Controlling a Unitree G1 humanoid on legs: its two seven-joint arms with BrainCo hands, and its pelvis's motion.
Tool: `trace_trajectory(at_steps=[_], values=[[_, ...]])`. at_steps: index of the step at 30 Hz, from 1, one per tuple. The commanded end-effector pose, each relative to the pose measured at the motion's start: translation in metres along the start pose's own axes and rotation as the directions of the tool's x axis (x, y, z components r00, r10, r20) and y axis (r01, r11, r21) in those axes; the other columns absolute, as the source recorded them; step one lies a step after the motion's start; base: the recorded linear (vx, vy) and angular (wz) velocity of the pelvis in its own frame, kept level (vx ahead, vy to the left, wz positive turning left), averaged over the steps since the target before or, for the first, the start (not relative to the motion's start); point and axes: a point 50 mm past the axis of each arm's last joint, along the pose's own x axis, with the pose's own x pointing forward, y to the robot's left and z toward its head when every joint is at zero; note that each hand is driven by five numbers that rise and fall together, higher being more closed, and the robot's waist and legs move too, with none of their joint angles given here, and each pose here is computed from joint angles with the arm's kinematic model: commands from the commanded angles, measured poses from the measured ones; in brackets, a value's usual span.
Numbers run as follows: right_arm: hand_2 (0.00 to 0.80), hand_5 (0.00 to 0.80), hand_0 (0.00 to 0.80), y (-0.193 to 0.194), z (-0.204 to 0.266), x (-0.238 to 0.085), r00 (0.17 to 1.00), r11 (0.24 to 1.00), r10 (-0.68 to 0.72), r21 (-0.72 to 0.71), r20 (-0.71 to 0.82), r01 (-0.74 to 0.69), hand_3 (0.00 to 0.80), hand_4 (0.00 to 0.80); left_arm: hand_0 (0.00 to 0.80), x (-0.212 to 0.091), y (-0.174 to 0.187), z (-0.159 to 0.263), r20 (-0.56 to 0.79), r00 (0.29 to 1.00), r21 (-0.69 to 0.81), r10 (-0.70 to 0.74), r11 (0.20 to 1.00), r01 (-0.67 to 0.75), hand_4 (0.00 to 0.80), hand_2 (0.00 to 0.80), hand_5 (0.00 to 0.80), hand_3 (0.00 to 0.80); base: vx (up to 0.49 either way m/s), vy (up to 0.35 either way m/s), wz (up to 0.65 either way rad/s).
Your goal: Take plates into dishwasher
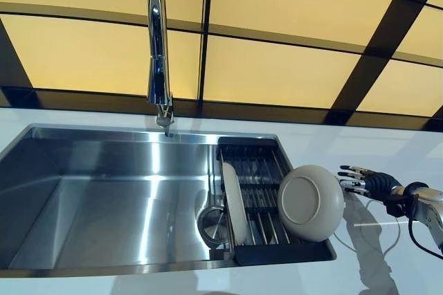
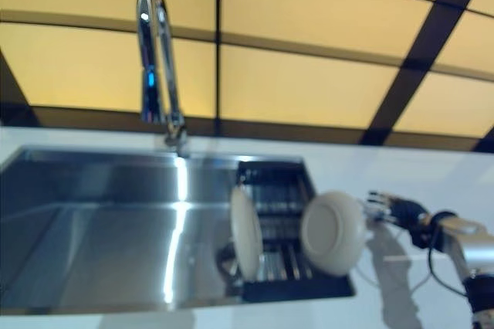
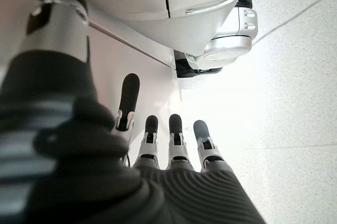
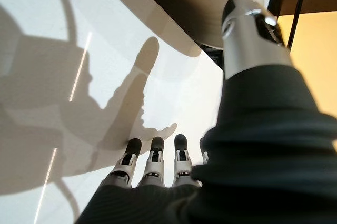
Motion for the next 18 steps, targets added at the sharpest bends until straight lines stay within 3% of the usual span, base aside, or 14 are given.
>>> trace_trajectory(at_steps=[1, 18], values=[[0.000, 0.000, 0.000, 0.015, -0.030, 0.007, 0.983, 0.993, 0.120, -0.001, -0.141, -0.121, 0.000, 0.000, 0.000, 0.004, 0.024, 0.074, 0.245, 0.967, -0.013, 0.069, 0.998, -0.068, 0.000, 0.000, 0.000, 0.000, 0.000, 0.000, 0.00], [0.000, 0.000, 0.000, 0.004, -0.018, -0.008, 0.989, 0.988, 0.141, -0.049, -0.052, -0.144, 0.000, 0.000, 0.000, 0.003, 0.030, 0.068, 0.251, 0.965, -0.004, 0.081, 0.997, -0.082, 0.000, 0.000, 0.000, 0.000, 0.000, 0.000, 0.00]])
